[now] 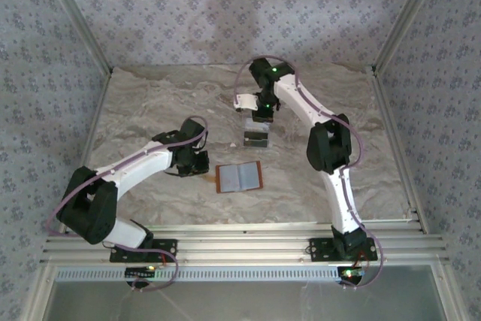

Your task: Take the credit cards out of the card holder

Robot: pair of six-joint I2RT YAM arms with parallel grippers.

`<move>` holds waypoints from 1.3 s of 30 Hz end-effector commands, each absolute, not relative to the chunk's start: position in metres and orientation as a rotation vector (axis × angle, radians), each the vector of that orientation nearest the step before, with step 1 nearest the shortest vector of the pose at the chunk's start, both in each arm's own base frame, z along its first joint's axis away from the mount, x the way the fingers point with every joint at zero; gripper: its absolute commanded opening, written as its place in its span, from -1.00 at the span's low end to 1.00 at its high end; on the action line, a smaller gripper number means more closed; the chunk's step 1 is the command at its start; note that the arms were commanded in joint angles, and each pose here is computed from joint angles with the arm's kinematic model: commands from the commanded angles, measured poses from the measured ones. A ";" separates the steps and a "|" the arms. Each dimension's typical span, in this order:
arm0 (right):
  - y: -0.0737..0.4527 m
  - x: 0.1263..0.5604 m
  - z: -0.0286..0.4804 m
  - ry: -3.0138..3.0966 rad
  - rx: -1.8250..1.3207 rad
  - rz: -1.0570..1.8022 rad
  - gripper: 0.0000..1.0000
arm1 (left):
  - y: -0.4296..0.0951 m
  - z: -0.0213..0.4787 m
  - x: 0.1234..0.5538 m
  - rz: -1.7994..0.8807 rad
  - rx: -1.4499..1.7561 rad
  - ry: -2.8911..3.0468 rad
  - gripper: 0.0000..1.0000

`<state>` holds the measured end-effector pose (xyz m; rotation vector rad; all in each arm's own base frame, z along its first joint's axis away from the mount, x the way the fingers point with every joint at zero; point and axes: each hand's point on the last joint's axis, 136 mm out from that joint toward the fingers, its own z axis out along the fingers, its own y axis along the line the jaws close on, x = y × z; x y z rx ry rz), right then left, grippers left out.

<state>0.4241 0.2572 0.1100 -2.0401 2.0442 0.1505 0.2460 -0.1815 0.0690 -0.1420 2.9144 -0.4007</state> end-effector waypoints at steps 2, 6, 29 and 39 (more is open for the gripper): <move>0.255 0.424 0.095 2.049 -2.098 0.140 -1.00 | -0.178 0.071 0.244 -0.393 -0.151 2.915 -0.77; 0.258 0.418 0.086 2.058 -2.118 0.191 -1.00 | -0.178 0.071 0.244 -0.390 -0.145 2.921 -0.77; 0.264 0.445 0.115 1.916 -1.995 0.050 -0.48 | -0.179 0.073 0.244 -0.401 -0.147 2.923 -0.77; 0.264 0.450 0.163 1.855 -1.822 -0.035 -0.46 | -0.182 0.077 0.246 -0.423 -0.143 2.910 -0.77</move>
